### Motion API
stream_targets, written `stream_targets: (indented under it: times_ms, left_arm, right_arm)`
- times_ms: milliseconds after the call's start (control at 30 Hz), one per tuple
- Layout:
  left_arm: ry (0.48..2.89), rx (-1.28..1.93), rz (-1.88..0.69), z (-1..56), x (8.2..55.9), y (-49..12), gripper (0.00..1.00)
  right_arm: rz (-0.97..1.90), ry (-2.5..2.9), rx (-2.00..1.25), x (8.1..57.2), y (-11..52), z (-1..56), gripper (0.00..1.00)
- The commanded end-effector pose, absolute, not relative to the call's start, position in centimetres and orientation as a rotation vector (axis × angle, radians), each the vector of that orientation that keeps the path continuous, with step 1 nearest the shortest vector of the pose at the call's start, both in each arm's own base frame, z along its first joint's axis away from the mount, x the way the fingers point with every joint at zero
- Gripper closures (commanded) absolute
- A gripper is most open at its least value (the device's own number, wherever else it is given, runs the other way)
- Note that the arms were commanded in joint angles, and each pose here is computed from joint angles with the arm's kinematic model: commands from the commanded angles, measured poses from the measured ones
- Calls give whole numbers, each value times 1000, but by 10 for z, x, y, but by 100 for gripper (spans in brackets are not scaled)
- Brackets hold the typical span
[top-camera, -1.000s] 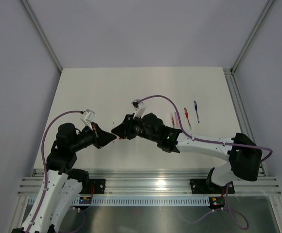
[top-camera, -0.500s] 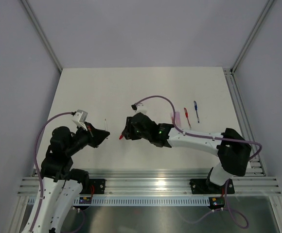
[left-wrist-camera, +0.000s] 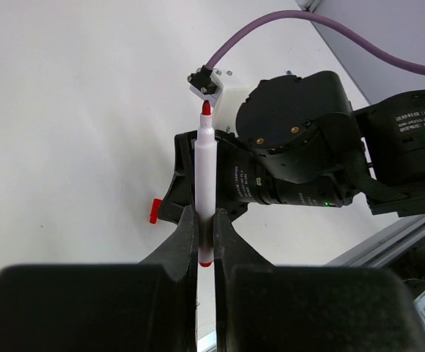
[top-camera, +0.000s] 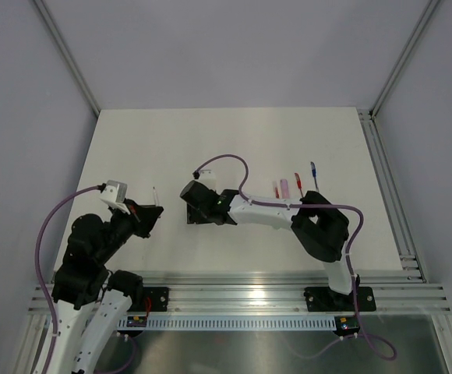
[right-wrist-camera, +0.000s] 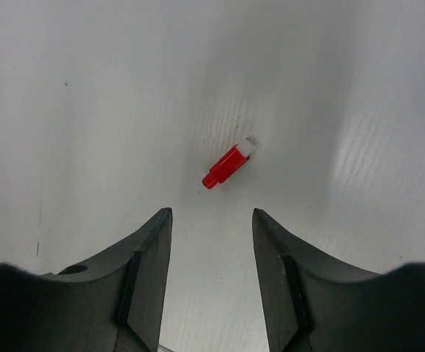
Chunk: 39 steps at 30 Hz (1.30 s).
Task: Insert the pens into the pen caps
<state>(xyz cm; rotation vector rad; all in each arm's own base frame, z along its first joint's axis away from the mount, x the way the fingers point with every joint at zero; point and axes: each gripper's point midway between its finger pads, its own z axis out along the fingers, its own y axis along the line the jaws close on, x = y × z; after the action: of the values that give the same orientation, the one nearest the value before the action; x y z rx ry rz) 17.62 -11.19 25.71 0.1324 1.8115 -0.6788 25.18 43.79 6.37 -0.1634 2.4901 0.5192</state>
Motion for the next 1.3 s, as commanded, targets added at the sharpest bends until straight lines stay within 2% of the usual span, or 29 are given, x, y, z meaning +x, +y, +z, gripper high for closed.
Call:
stream_targets:
  times_ms: [0, 533, 633, 667, 833, 1000, 1267]
  left_arm:
    - [1750, 131, -631, 271, 177, -105, 100]
    - [1736, 187, -704, 271, 168, -117, 100]
    - [1735, 191, -713, 270, 167, -118, 100]
    - [1735, 193, -713, 270, 167, -118, 100]
    - [1735, 192, -717, 270, 167, -118, 100]
    - [1738, 197, -723, 269, 167, -120, 100]
    - [1745, 210, -739, 267, 167, -123, 100]
  right_arm:
    - [482, 2475, -81, 265, 443, 65, 48]
    - [352, 2494, -83, 283, 450, 34, 51]
    - [326, 2497, -85, 284, 448, 27, 56]
    - [317, 2498, -89, 284, 447, 26, 60]
    - [258, 2489, -101, 286, 438, 23, 67]
    - [203, 2495, -130, 282, 423, 20, 80]
    - [32, 2526, -299, 270, 379, 16, 84]
